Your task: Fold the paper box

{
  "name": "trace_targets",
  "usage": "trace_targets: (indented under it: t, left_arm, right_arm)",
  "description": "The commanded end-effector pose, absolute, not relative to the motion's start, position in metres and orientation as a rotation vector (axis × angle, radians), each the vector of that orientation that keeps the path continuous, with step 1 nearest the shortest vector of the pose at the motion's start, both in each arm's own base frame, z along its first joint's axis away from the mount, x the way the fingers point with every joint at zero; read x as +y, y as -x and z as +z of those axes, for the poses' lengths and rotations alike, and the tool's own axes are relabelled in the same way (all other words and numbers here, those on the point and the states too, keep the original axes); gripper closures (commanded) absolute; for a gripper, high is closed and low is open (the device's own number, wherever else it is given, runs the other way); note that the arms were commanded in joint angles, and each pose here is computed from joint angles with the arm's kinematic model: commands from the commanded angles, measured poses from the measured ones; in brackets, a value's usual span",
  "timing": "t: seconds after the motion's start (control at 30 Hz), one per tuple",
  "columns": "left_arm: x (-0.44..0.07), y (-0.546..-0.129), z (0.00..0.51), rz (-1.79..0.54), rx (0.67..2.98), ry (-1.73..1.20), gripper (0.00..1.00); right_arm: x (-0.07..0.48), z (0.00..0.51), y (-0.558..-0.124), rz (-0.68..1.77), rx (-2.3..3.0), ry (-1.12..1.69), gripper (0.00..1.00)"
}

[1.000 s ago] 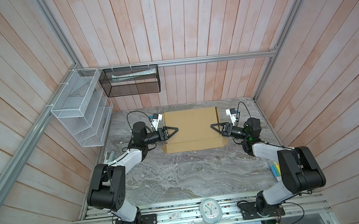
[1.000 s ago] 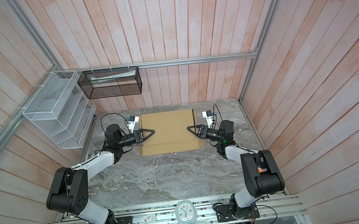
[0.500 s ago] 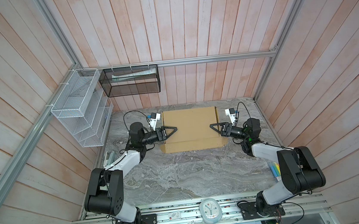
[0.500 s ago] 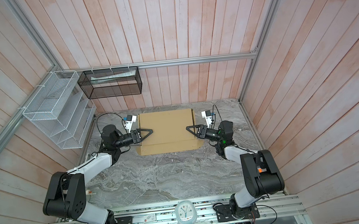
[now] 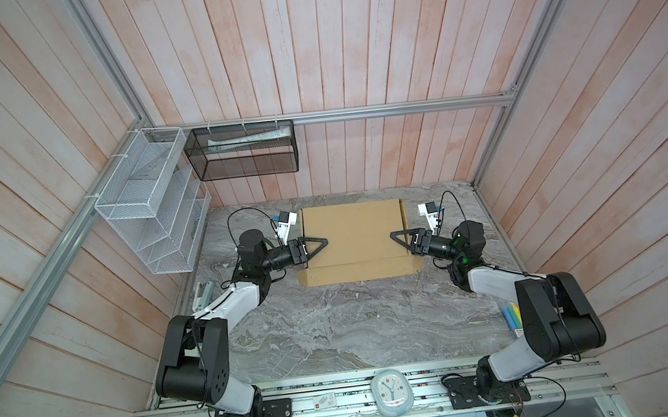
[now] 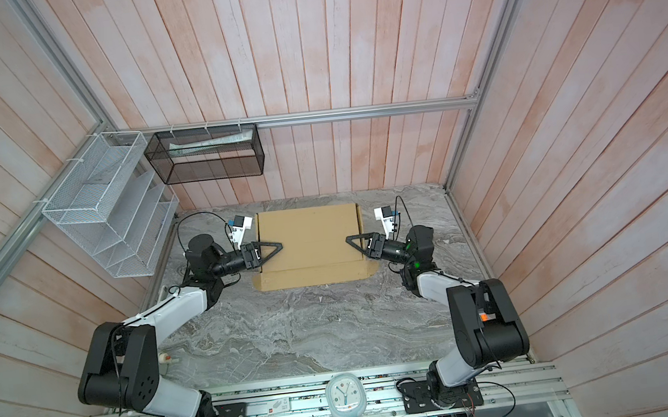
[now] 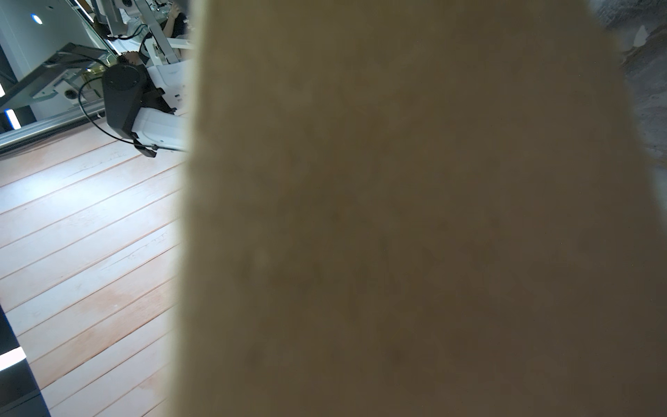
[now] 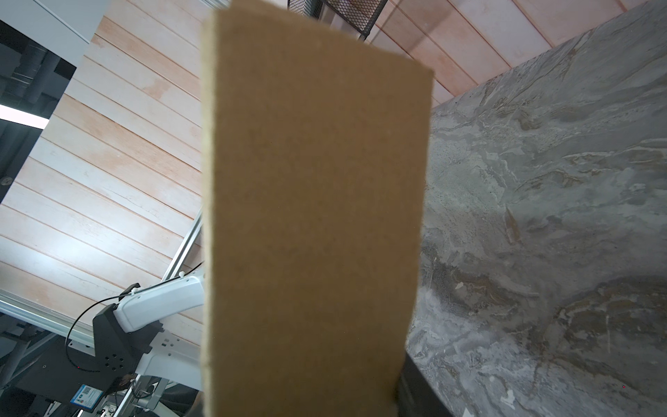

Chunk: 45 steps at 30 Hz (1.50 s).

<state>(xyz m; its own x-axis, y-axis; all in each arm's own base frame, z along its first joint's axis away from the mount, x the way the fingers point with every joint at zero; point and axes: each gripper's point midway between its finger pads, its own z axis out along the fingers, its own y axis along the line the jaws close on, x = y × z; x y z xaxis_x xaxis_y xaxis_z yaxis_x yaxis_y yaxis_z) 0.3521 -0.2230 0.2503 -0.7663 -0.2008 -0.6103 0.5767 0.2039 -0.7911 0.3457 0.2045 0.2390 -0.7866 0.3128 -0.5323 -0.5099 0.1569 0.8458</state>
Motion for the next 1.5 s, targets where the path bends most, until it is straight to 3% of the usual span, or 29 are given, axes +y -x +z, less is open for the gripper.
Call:
trace_targets:
  t: [0.0, 0.13, 0.63, 0.8, 0.93, 1.03, 1.3, 1.47]
  left_arm:
    - [-0.223, -0.34, 0.273, -1.616, 1.776, -0.45, 0.31]
    - [-0.223, -0.341, 0.274, -1.62, 1.777, -0.445, 0.35]
    - [-0.233, -0.341, 0.276, -1.658, 1.774, -0.457, 0.36]
    - [-0.233, -0.341, 0.276, -1.654, 1.775, -0.446, 0.49]
    - [-0.233, -0.341, 0.276, -1.66, 1.775, -0.447, 0.54]
    - [-0.233, -0.343, 0.276, -1.662, 1.776, -0.442, 0.55]
    - [-0.222, -0.353, 0.276, -1.676, 1.77, -0.389, 0.57]
    - [-0.21, -0.357, 0.278, -1.666, 1.768, -0.356, 0.57]
  right_arm:
    - [0.2, 0.223, -0.353, 1.678, 1.842, 0.126, 0.64]
    - [0.201, 0.223, -0.354, 1.676, 1.84, 0.128, 0.64]
    - [0.222, 0.226, -0.355, 1.694, 1.841, 0.186, 0.64]
    - [0.227, 0.223, -0.356, 1.712, 1.843, 0.185, 0.63]
    - [0.23, 0.225, -0.356, 1.719, 1.84, 0.194, 0.61]
    - [0.229, 0.226, -0.356, 1.713, 1.835, 0.197, 0.57]
    - [0.222, 0.233, -0.352, 1.677, 1.825, 0.202, 0.36]
    - [0.208, 0.24, -0.35, 1.619, 1.811, 0.2, 0.29]
